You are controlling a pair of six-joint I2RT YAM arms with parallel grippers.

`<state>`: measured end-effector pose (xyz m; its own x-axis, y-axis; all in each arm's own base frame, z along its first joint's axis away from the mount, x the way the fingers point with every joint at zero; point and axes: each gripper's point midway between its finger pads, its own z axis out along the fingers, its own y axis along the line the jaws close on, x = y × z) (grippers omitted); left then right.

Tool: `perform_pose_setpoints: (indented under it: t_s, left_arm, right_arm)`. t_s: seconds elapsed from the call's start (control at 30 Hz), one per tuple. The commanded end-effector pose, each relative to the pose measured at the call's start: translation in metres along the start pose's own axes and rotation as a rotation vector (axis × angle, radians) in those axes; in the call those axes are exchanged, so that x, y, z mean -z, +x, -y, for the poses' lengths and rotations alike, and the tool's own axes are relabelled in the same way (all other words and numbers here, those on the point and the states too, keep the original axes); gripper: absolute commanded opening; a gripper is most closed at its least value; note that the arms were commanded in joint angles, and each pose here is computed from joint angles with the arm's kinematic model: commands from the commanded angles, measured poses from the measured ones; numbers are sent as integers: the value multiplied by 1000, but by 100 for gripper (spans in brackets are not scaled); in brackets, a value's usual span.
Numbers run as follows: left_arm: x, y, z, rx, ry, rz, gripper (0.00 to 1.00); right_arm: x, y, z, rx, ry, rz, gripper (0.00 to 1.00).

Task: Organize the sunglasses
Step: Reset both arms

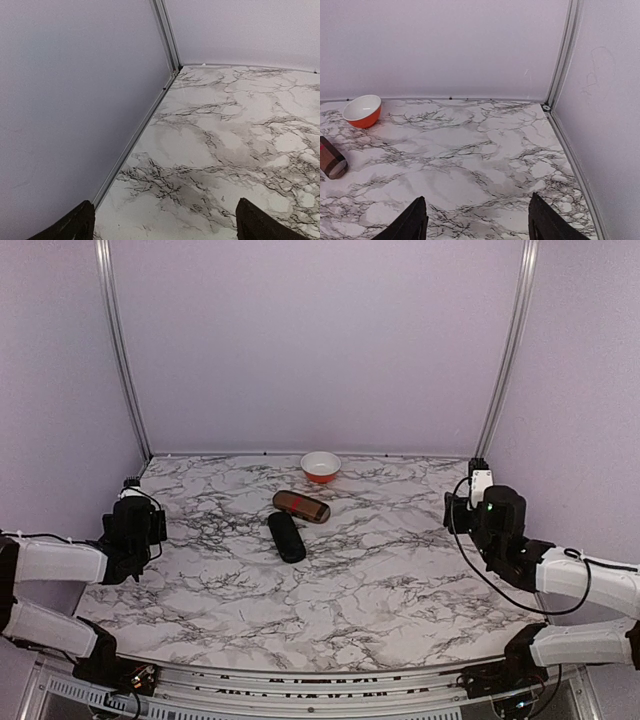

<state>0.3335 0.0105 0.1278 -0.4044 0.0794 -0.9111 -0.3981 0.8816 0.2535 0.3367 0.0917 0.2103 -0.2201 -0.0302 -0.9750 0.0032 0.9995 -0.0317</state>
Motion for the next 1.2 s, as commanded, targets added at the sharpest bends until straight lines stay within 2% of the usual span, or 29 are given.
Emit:
perform_pose_setpoints:
  t_s: [0.0,0.2,0.27,0.4,0.53,0.63,0.93,1.1,1.17]
  left_arm:
    - [-15,-6,-1,53,28,74,99]
    - [-24,-16,9,68,173,148,99]
    - [-28,-18,11,69,198,155,99]
    - [-30,-26,8,107,225,198,99]
    - [-30,-29,4,156,232,235,99]
    - [-35,-25,6,167,252,257,99]
    - [-37,-22,3,181,243,248,99]
    - [-30,-17,1,193,260,293,99]
    - [-31,-16,4,189,269,274,99]
  right_arm:
    - [3,-6,33,-35,178,103,73]
    - [-5,28,55,64,337,47,95]
    - [-10,27,58,77,375,49,100]
    - [-24,36,56,156,353,20,100]
    - [-33,54,66,163,342,2,100]
    - [-35,61,72,135,308,30,100]
    - [-39,40,81,116,220,193,100]
    - [-45,42,98,102,218,245,100]
    - [-49,47,98,85,189,208,99]
